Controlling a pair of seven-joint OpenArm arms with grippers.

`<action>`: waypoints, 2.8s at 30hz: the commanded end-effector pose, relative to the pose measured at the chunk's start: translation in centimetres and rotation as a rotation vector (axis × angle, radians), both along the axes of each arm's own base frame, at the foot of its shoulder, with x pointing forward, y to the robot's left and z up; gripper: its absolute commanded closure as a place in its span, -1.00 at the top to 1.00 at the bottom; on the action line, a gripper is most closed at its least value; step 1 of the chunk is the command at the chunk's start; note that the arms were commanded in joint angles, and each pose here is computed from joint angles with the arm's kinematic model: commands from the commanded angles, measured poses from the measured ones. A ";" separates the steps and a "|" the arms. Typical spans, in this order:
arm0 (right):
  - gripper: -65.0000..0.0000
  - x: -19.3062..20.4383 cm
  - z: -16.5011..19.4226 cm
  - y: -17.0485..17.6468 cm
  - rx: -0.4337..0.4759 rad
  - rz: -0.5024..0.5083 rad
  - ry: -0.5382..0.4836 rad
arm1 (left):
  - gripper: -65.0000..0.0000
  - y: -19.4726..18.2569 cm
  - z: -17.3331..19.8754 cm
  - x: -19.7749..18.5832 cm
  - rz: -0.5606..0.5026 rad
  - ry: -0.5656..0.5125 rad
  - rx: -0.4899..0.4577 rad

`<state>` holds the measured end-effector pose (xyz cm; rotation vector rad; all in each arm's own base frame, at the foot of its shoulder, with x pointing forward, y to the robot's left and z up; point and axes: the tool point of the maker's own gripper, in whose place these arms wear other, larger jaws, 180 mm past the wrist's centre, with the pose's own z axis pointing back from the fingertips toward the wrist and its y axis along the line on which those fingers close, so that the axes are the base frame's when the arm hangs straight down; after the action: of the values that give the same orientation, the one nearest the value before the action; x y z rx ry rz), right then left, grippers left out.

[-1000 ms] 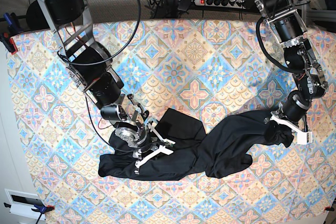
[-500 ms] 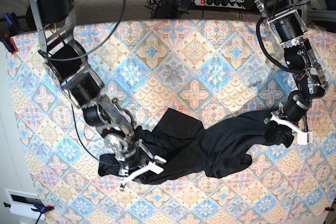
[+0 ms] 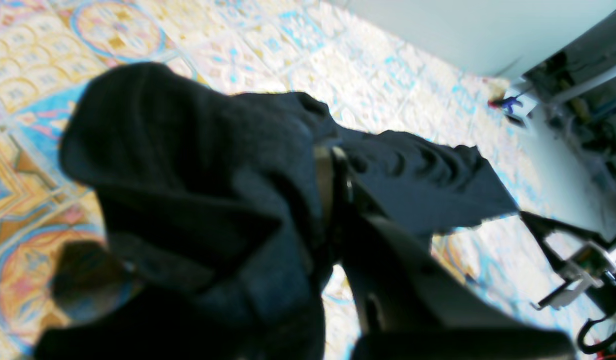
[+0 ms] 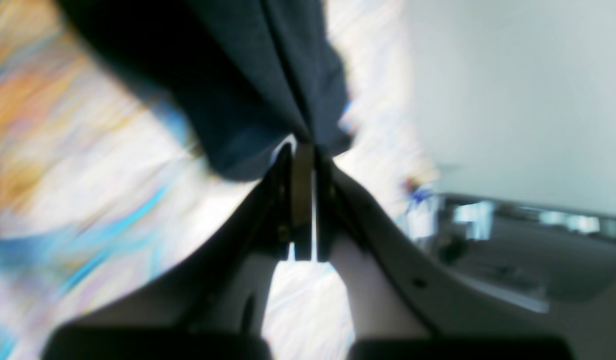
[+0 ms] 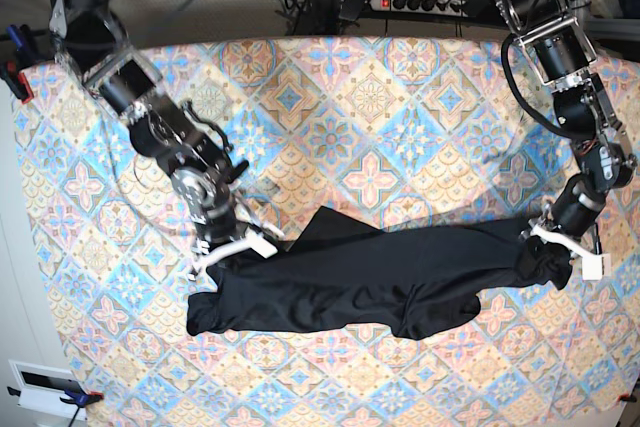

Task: Layout the t-shirt on the table in an organized manner, then fold the t-shirt properly
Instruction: 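Drag the held shirt with the right gripper away from the left gripper, then release the right gripper and lift it off the shirt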

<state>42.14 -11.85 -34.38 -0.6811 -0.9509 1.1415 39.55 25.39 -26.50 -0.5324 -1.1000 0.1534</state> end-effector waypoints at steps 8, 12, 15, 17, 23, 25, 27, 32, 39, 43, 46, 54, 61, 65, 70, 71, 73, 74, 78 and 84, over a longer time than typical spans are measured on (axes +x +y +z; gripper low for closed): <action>-1.00 -4.2 2.4 -2.5 0.078 -0.127 -0.054 | -1.00 1.6 4.2 0.2 -0.017 -0.091 0.050; -1.00 -6.1 2.4 -4.4 -0.005 -0.162 -0.088 | -1.00 1.9 5.0 -0.2 -0.049 -0.088 0.034; -1.00 -8.2 1.0 -5.9 -0.066 -0.188 -0.066 | -1.00 1.2 4.6 -0.7 -0.094 -0.046 0.020; -1.00 -9.7 0.1 -6.6 -0.090 -0.204 -0.044 | -1.00 1.0 4.1 -1.0 -0.114 -0.013 0.026; -1.00 -14.0 -2.0 -7.7 -0.094 -0.232 0.037 | -1.00 0.4 1.9 -2.5 -0.166 0.096 0.042; -1.00 -15.4 -2.9 -7.8 -0.097 -0.231 0.070 | -1.00 0.3 1.0 -3.1 -0.175 0.125 0.045; -1.00 -16.6 -3.7 -7.8 -0.101 -0.230 0.100 | -1.00 0.2 0.1 -3.7 -0.178 0.155 0.050; -1.00 -17.3 -4.3 -7.5 -0.087 -0.233 0.122 | -1.00 0.2 -1.8 -5.1 -0.181 0.209 0.049; -0.68 -16.6 -4.3 -7.0 0.155 -0.407 0.141 | -1.00 0.2 -2.6 -5.8 -0.180 0.230 0.044; -0.50 -13.8 -3.3 -5.8 0.568 -0.568 0.158 | -1.00 0.2 -2.6 -5.8 -0.180 0.230 0.044; -0.51 -10.8 -1.2 -6.7 0.949 -0.712 0.157 | -1.00 0.2 -2.6 -5.8 -0.180 0.230 0.044; -0.51 -9.5 -0.7 -8.4 1.710 -0.902 0.362 | -1.00 0.2 -2.5 -5.7 -0.180 0.227 0.043; -0.51 -10.8 -4.3 -7.1 2.019 -0.994 0.546 | -1.00 0.4 -2.6 -5.6 -0.173 0.233 0.060; -0.51 -11.4 -5.9 -6.4 2.108 -1.043 0.615 | -1.00 0.8 -3.1 -5.7 -0.161 0.251 0.091; -0.51 -11.5 -6.3 -5.0 2.224 -1.044 0.667 | -1.00 0.9 -3.2 -5.7 -0.158 0.256 0.099; -0.51 -11.5 -6.3 -4.8 2.230 -1.043 0.670 | -1.00 0.9 -3.2 -5.7 -0.158 0.256 0.099; -0.51 -11.5 -6.4 -4.0 2.249 -1.041 0.682 | -1.00 0.9 -3.2 -5.7 -0.159 0.255 0.099; -0.51 -11.5 -6.4 -3.7 2.256 -1.041 0.686 | -1.00 0.9 -3.2 -5.7 -0.159 0.255 0.099; -0.51 -11.3 -6.4 -2.4 2.283 -1.033 0.708 | -1.00 0.9 -3.2 -5.7 -0.159 0.255 0.099; -0.51 -11.4 -6.6 -0.9 2.309 -1.034 0.733 | -1.00 0.9 -3.2 -5.7 -0.159 0.255 0.099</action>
<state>30.38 -16.73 -41.85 0.9001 -0.5814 -0.9028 33.00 25.76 -31.50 -0.5014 -0.7517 0.0445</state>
